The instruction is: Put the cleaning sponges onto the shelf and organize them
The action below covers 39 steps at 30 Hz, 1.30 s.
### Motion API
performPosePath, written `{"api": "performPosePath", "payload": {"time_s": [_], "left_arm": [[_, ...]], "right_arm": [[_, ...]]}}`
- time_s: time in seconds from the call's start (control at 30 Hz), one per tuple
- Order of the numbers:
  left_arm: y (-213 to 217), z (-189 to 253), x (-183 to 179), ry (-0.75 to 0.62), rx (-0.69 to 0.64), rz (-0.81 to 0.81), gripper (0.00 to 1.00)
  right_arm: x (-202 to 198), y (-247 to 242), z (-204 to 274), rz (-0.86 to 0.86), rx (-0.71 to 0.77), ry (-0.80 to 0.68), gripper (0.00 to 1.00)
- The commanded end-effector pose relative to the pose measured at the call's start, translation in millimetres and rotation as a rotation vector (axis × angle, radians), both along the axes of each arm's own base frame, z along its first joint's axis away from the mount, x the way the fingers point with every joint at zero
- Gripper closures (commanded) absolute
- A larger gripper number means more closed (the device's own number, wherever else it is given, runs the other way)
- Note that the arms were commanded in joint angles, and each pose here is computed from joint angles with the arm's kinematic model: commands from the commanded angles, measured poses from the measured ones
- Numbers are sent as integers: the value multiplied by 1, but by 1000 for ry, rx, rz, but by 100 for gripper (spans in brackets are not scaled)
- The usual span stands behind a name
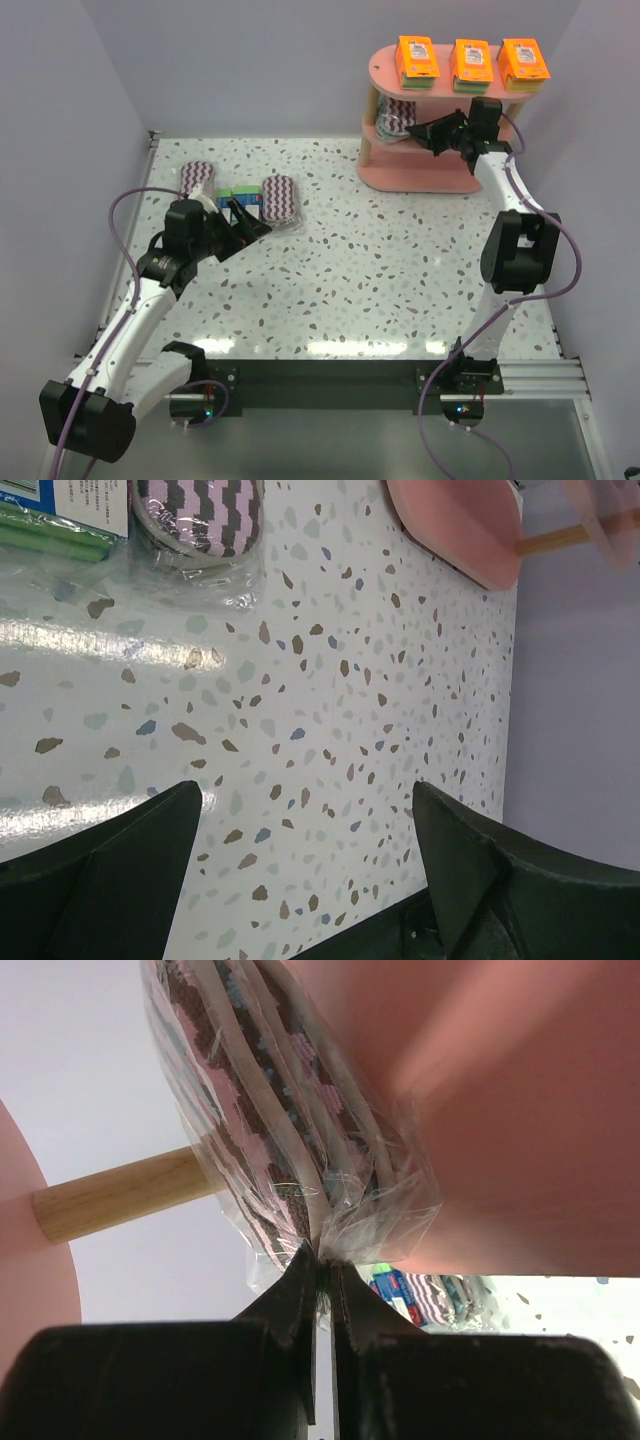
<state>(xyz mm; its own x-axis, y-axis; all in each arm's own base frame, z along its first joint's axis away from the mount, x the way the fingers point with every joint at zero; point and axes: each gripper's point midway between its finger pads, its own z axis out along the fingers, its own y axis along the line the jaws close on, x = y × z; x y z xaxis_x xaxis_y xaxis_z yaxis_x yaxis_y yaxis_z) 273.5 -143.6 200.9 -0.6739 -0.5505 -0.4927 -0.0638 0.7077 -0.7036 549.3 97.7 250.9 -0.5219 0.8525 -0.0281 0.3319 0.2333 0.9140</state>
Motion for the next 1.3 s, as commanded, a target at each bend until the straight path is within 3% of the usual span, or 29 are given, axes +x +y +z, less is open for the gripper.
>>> {"api": "performPosePath", "payload": {"time_s": [0.0, 0.1, 0.13, 0.23, 0.43, 0.63, 0.77, 0.93, 1.07, 1.27], "left_arm": [[4, 10, 0, -29, -3, 14, 8], [5, 9, 0, -26, -4, 18, 7], [5, 9, 0, -26, -3, 20, 7], [5, 10, 0, -31, -3, 24, 6], [7, 16, 2, -43, -6, 36, 4], [11, 22, 12, -66, 14, 53, 0], [15, 19, 29, -75, 62, 46, 0], [60, 18, 62, -70, 141, 155, 0], [117, 11, 93, -49, 165, 286, 0], [178, 14, 130, -32, 188, 395, 1]], "right_arm": [[-1, 9, 17, 28, -7, -42, 99], [-6, 11, 17, 42, -9, -41, 82], [-9, 11, 15, 45, -8, -30, 69], [-16, 12, 17, 58, -13, -32, 51], [-29, 4, 30, 47, -23, -48, 34], [-57, -18, 53, -17, -38, -96, 22], [-79, -24, 64, -19, -22, -118, 19], [-135, -12, 59, 69, -99, -114, 18], [-187, -1, 22, 196, -198, -68, 18], [-259, 23, -39, 322, -227, 51, 18]]}}
